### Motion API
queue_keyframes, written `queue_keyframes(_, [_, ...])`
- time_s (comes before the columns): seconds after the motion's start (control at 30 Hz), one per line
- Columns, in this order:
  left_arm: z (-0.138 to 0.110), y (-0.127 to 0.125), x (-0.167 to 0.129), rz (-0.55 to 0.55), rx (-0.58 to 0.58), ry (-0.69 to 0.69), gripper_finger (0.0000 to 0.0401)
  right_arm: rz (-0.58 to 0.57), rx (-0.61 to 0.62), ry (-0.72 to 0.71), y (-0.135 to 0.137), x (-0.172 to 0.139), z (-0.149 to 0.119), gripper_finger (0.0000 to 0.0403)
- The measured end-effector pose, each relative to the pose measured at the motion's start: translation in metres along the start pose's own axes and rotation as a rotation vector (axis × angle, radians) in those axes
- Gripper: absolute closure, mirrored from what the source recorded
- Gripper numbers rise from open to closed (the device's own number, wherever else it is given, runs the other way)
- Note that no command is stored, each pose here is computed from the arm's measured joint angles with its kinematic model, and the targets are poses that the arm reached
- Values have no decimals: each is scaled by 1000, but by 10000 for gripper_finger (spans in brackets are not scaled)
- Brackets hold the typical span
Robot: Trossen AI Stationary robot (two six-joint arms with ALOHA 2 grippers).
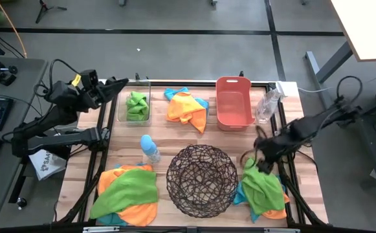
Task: Sort microfiber towel by color & place in baskets
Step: Put the right green microfiber cloth into the transparent bin
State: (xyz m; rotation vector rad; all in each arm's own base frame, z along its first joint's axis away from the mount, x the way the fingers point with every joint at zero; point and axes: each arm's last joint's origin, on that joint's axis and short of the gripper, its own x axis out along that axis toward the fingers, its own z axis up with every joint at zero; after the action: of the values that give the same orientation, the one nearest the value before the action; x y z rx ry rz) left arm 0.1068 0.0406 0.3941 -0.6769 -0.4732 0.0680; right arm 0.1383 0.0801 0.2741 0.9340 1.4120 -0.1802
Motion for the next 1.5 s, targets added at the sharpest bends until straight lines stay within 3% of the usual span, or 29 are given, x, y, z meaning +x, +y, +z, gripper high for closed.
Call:
queue_keyframes(0.2, [0,-2,-6,-10,38,23,225,-142,65,142,6,37,2,168])
queue_keyframes(0.63, [-3,-3,-9,-44,85,101,225,-246,98,251,21,83,8,174])
queue_keyframes(0.73, [-5,-1,-9,-29,104,121,225,-231,92,271,23,86,8,223])
queue_keyframes(0.87, [-5,0,-9,-25,133,117,225,-199,81,276,26,80,7,369])
queue_keyframes(1.0, [-2,-1,-10,-18,147,94,225,-162,47,277,37,49,2,391])
queue_keyframes(1.13, [8,-7,-11,-20,218,48,225,-131,-27,250,52,-11,-7,396])
queue_keyframes(1.27, [14,-9,-11,22,271,-8,225,-92,-60,2,63,-83,-11,400])
queue_keyframes(1.4, [15,-9,-12,30,270,-15,225,-13,-82,-478,74,-142,-4,401])
queue_keyframes(1.5, [15,-8,-11,26,267,-9,225,33,-151,-789,86,-169,10,402])
